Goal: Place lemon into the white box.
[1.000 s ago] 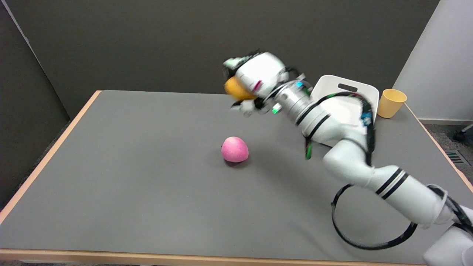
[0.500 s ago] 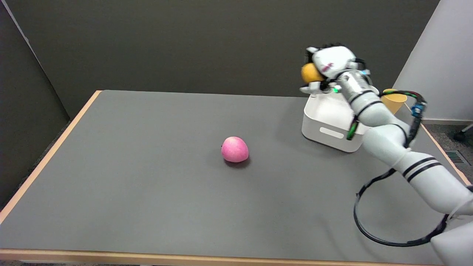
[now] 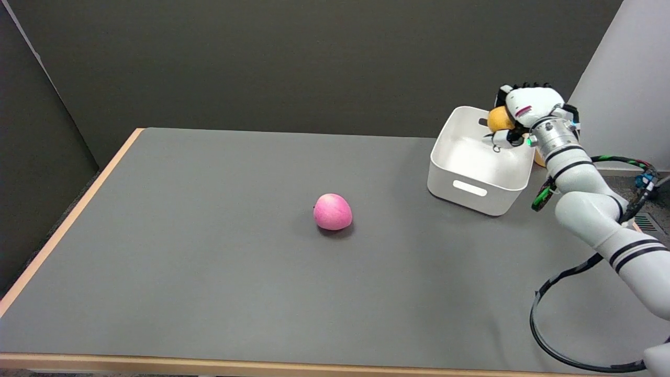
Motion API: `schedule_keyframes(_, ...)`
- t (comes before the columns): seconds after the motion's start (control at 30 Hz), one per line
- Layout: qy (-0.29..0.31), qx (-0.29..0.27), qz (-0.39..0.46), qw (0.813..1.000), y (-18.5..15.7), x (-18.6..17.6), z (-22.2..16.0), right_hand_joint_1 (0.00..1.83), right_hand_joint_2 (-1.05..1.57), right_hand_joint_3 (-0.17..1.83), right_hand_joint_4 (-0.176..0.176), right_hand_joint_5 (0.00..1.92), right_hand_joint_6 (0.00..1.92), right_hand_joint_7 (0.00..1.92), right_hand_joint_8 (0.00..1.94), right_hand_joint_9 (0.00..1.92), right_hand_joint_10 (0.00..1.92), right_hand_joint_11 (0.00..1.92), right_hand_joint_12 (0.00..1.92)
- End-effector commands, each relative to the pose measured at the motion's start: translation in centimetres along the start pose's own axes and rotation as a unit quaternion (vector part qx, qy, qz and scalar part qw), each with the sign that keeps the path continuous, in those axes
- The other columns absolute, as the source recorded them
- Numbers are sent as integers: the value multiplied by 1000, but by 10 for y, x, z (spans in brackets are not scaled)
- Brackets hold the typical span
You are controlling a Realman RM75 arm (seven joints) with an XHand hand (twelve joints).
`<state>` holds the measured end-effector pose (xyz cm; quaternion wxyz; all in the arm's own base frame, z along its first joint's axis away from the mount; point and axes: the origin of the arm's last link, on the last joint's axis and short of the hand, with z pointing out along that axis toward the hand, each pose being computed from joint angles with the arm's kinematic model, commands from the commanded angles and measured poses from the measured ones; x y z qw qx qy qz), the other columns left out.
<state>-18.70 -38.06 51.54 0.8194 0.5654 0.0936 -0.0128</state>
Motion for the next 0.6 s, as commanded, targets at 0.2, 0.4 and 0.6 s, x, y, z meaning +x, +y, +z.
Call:
schedule_keyframes(0.2, 29, 28, 38, 998, -14, 17, -19, 576, 485, 931, 41, 57, 215, 59, 11, 15, 428, 81, 970)
schedule_keyframes(0.4, 34, 0, 110, 993, -5, 9, -29, 197, 475, 901, 81, 50, 296, -1, 103, -1, 402, -1, 1055)
schedule_keyframes(0.6, 60, 12, 122, 991, -19, 14, -44, 247, 472, 915, 94, 32, 304, -1, 64, -1, 283, -1, 898)
